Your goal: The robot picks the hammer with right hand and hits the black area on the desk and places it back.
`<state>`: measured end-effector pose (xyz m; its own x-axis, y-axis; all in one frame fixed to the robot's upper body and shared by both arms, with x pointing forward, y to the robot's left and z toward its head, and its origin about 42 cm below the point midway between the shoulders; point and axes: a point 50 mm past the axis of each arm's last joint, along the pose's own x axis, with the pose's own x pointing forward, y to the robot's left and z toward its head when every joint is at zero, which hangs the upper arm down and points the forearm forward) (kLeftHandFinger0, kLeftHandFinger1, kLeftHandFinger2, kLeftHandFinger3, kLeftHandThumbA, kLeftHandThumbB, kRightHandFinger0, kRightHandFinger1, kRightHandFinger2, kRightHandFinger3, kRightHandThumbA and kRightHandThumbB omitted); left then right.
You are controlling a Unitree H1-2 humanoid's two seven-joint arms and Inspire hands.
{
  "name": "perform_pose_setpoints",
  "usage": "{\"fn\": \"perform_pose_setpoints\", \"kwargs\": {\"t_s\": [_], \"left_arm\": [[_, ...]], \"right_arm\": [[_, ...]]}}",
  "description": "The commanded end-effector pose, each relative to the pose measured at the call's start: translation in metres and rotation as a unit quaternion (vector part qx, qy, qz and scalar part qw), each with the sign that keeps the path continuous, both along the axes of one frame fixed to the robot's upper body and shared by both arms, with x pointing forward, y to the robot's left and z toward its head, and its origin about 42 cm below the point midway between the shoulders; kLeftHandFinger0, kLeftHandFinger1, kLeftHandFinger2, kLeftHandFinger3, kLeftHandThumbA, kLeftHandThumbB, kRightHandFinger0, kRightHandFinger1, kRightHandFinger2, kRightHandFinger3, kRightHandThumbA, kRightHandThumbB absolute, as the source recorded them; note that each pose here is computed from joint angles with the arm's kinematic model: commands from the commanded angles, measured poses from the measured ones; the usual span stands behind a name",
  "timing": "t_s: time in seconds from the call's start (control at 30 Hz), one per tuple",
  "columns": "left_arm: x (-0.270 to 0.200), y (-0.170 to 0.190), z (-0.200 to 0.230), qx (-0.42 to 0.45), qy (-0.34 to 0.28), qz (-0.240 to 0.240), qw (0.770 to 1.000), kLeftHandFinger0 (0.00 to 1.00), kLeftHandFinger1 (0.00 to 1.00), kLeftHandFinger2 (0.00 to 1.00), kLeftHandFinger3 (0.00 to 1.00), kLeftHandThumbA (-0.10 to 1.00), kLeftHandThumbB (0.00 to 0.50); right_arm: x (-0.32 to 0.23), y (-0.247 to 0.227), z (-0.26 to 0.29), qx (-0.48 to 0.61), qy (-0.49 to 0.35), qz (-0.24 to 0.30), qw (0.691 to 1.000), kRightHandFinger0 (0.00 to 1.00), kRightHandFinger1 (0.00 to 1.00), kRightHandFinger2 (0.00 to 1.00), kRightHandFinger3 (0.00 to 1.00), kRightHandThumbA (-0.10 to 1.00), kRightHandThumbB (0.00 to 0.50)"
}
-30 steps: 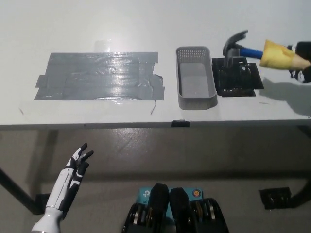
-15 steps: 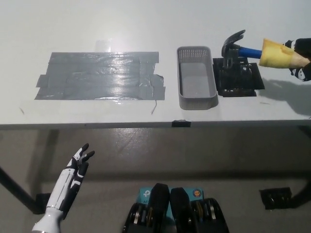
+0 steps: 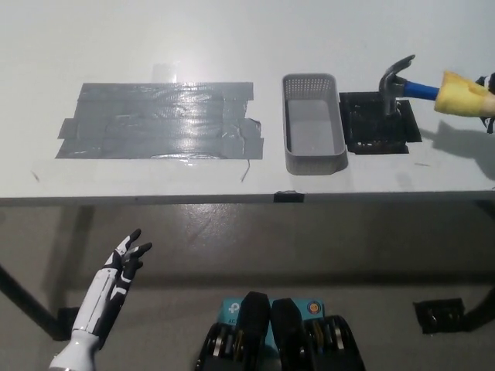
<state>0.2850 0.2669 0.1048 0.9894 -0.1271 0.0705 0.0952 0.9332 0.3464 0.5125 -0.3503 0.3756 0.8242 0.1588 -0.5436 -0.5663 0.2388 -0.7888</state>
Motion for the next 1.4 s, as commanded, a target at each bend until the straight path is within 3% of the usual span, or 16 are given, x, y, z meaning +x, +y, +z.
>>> {"fn": "perform_pose_setpoints", "kwargs": {"t_s": [0.0, 0.17, 0.27, 0.47, 0.53, 0.6, 0.77, 0.87, 0.97, 1.03, 1.1, 1.2, 1.23, 1.27, 1.33, 1.37], "left_arm": [[-0.001, 0.005, 0.008, 0.000, -0.035, -0.001, 0.999, 0.91, 0.99, 1.00, 1.00, 1.00, 0.067], [-0.001, 0.004, 0.010, -0.013, -0.048, -0.002, 0.999, 0.94, 1.00, 1.00, 1.00, 1.00, 0.065], [-0.001, 0.004, 0.011, -0.012, -0.052, -0.001, 0.999, 0.94, 1.00, 1.00, 1.00, 1.00, 0.063], [0.002, 0.002, 0.013, -0.010, -0.054, -0.009, 0.998, 0.95, 1.00, 1.00, 1.00, 1.00, 0.060], [0.002, 0.003, 0.014, -0.010, -0.059, -0.010, 0.998, 0.94, 1.00, 1.00, 1.00, 1.00, 0.054], [0.002, 0.004, 0.014, -0.014, -0.061, -0.009, 0.998, 0.94, 1.00, 1.00, 1.00, 1.00, 0.050], [0.003, 0.003, 0.015, -0.006, -0.057, -0.007, 0.998, 0.92, 1.00, 1.00, 1.00, 1.00, 0.069], [0.003, 0.004, 0.016, -0.006, -0.059, -0.010, 0.998, 0.93, 1.00, 1.00, 1.00, 1.00, 0.070], [0.004, 0.003, 0.016, -0.005, -0.059, -0.013, 0.998, 0.92, 1.00, 1.00, 1.00, 1.00, 0.078], [0.004, 0.002, 0.016, -0.007, -0.056, -0.011, 0.998, 0.92, 1.00, 1.00, 1.00, 1.00, 0.080], [0.004, 0.002, 0.017, -0.007, -0.058, -0.011, 0.998, 0.93, 1.00, 1.00, 1.00, 1.00, 0.070], [0.006, 0.003, 0.018, -0.005, -0.060, -0.012, 0.998, 0.94, 1.00, 1.00, 1.00, 1.00, 0.079], [0.007, 0.003, 0.019, -0.005, -0.062, -0.012, 0.998, 0.94, 1.00, 1.00, 1.00, 1.00, 0.079], [0.007, 0.003, 0.019, -0.004, -0.062, -0.011, 0.998, 0.94, 1.00, 1.00, 1.00, 1.00, 0.086], [0.007, 0.003, 0.020, -0.003, -0.062, -0.011, 0.998, 0.93, 1.00, 1.00, 1.00, 1.00, 0.086], [0.007, 0.004, 0.019, -0.003, -0.062, -0.011, 0.998, 0.93, 1.00, 1.00, 1.00, 1.00, 0.087]], "right_arm": [[0.000, -0.014, 0.099, 0.072, -0.144, -0.030, 0.986, 0.07, 0.60, 0.94, 1.00, -0.10, 0.105], [-0.004, -0.043, 0.130, 0.182, -0.192, -0.050, 0.963, 0.08, 0.55, 0.92, 1.00, -0.10, 0.065], [-0.001, -0.049, 0.131, 0.196, -0.198, -0.056, 0.959, 0.10, 0.56, 0.90, 1.00, -0.10, 0.106], [0.005, -0.040, 0.100, 0.161, -0.183, -0.054, 0.968, 0.06, 0.58, 0.94, 1.00, -0.10, 0.087], [0.011, -0.036, 0.087, 0.161, -0.156, -0.063, 0.973, 0.09, 0.58, 0.93, 1.00, -0.10, 0.099], [0.016, -0.030, 0.072, 0.123, -0.147, -0.058, 0.980, 0.17, 0.67, 1.00, 1.00, -0.10, 0.121], [0.028, -0.014, 0.029, 0.035, -0.097, -0.054, 0.993, 0.20, 0.70, 1.00, 0.99, -0.10, 0.100], [0.031, -0.003, -0.006, -0.005, -0.066, -0.033, 0.997, 0.19, 0.69, 1.00, 0.75, -0.10, 0.136], [0.030, 0.000, -0.033, -0.039, -0.035, -0.030, 0.998, 0.11, 0.61, 0.90, 0.54, -0.10, 0.148], [0.029, 0.002, -0.051, -0.072, -0.028, -0.008, 0.997, 0.12, 0.56, 0.82, 0.51, -0.10, 0.162], [0.031, 0.005, -0.070, -0.100, -0.010, -0.016, 0.995, 0.11, 0.60, 0.89, 0.48, -0.10, 0.194], [0.032, 0.005, -0.077, -0.125, -0.004, -0.018, 0.992, 0.12, 0.64, 0.96, 0.53, -0.10, 0.175], [0.034, 0.005, -0.079, -0.149, -0.007, -0.013, 0.989, 0.16, 0.66, 0.98, 0.62, -0.10, 0.175], [0.034, 0.005, -0.079, -0.159, -0.010, -0.012, 0.987, 0.20, 0.65, 0.93, 0.66, -0.10, 0.177], [0.036, 0.004, -0.079, -0.168, -0.015, -0.012, 0.986, 0.16, 0.58, 0.85, 0.62, -0.10, 0.166], [0.036, 0.003, -0.077, -0.165, -0.016, -0.010, 0.986, 0.03, 0.53, 0.85, 0.54, -0.10, 0.166]]}}
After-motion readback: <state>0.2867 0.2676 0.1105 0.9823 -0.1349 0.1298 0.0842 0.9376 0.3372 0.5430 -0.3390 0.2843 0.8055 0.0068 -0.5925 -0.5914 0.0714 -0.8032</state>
